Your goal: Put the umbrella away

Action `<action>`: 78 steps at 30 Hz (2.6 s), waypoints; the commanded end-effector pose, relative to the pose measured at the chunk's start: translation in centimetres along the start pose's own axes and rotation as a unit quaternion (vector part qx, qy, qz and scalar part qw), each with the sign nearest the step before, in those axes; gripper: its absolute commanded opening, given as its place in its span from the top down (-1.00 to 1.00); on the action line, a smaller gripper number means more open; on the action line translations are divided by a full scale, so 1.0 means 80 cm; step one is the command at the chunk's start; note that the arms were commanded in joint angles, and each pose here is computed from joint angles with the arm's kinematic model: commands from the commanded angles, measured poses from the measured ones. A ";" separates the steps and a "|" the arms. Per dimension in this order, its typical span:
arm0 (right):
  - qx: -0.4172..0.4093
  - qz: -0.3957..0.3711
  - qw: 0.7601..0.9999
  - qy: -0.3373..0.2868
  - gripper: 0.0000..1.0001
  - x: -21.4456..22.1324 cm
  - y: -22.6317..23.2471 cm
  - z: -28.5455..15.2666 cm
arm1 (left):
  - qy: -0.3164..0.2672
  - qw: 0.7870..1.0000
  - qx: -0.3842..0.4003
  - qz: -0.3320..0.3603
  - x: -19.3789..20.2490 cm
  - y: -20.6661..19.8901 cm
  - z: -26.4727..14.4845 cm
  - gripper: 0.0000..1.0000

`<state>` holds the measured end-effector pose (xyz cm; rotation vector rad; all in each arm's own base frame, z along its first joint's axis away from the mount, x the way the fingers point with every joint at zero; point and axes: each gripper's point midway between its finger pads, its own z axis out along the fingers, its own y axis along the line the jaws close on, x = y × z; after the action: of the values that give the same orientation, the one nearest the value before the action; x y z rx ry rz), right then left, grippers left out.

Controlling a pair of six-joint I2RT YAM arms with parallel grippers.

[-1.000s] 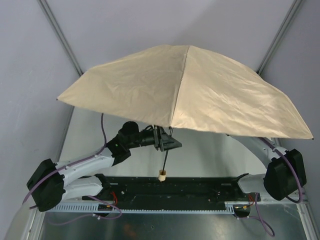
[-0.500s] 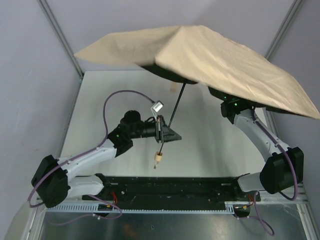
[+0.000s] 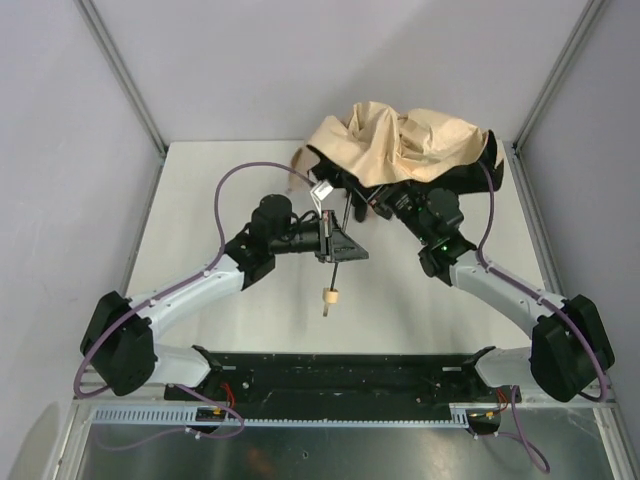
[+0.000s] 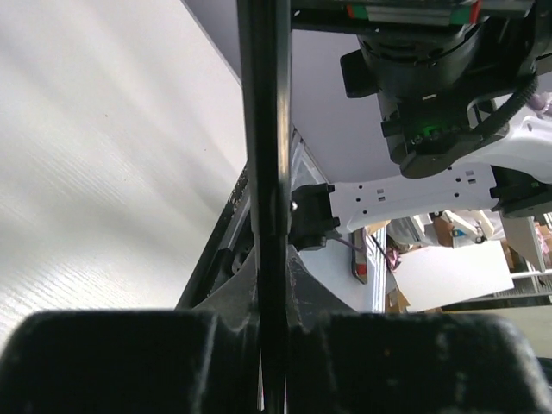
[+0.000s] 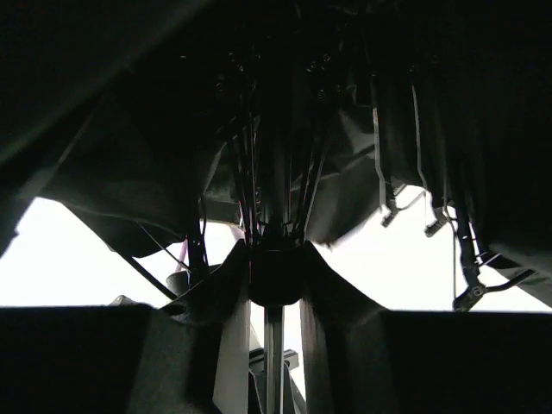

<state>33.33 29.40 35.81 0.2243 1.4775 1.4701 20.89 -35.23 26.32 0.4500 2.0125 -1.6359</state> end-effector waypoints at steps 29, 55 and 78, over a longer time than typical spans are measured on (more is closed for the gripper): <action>-0.114 -0.004 0.992 0.044 1.00 -0.015 0.051 -0.022 | -0.087 0.995 -0.012 0.049 0.012 -0.004 -0.011 0.83; -0.114 0.011 0.990 0.086 1.00 0.069 0.027 -0.072 | -0.162 0.981 -0.006 0.106 -0.035 -0.053 -0.048 0.95; -0.337 -0.247 0.888 0.193 1.00 0.021 0.038 -0.123 | -0.258 0.943 -0.018 0.212 -0.088 -0.172 -0.183 -0.99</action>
<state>28.23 24.86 30.73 -0.5145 1.4313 1.6412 12.72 -25.41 40.72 0.5395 1.4131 -1.4320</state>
